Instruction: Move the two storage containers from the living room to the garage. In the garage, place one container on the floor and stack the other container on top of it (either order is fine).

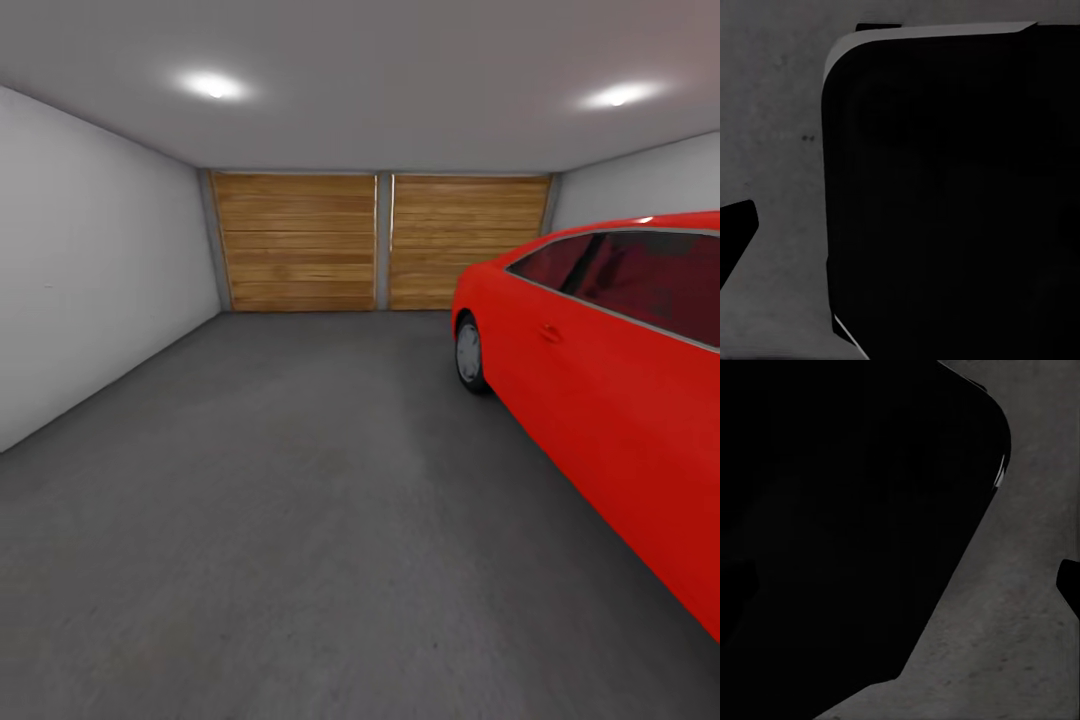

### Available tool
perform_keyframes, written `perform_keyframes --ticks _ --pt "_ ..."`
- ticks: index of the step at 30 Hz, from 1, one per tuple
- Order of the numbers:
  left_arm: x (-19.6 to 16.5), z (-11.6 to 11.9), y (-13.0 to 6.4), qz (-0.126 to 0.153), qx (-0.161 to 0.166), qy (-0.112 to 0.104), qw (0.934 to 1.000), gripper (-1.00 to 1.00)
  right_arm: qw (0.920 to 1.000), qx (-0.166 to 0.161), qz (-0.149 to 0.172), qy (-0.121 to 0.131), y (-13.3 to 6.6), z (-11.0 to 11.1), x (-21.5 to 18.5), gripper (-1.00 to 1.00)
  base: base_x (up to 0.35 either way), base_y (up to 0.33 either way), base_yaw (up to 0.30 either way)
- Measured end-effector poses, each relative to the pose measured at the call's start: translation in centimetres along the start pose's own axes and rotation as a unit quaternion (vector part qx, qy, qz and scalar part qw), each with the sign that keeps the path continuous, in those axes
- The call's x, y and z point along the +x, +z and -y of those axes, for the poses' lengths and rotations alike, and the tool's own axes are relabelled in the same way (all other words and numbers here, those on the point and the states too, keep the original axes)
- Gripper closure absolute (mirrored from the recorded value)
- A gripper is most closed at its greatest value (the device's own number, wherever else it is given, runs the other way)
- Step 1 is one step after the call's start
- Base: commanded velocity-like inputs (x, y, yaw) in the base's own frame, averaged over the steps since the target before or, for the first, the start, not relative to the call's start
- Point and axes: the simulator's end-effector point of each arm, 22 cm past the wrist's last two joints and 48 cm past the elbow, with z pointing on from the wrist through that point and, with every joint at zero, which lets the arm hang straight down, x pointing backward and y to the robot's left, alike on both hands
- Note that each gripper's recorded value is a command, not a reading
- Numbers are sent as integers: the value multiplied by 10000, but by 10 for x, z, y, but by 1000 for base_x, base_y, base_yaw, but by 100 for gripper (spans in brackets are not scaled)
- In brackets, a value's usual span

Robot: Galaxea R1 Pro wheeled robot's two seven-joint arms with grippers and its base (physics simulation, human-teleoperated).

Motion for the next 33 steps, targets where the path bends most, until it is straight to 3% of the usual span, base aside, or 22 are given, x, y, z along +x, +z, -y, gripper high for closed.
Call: perform_keyframes --ticks 7,8,12,33 --pt "-2 -1 0 15 -27 43 10000 -100 10000 -7 3 1 0 -1 0 -100 0 0 274" --pt "-15 2 0 149 8 21 9999 -100 10000 -7 8 1 0 -1 -1 -100 0 0 274" --pt "-21 4 0 219 43 2 9998 -100 10000 -6 10 1 0 -1 -1 -100 0 0 274" --pt "-23 4 0 237 44 -4 9997 -100 10000 -14 21 1 0 -2 -2 -100 0 0 274"
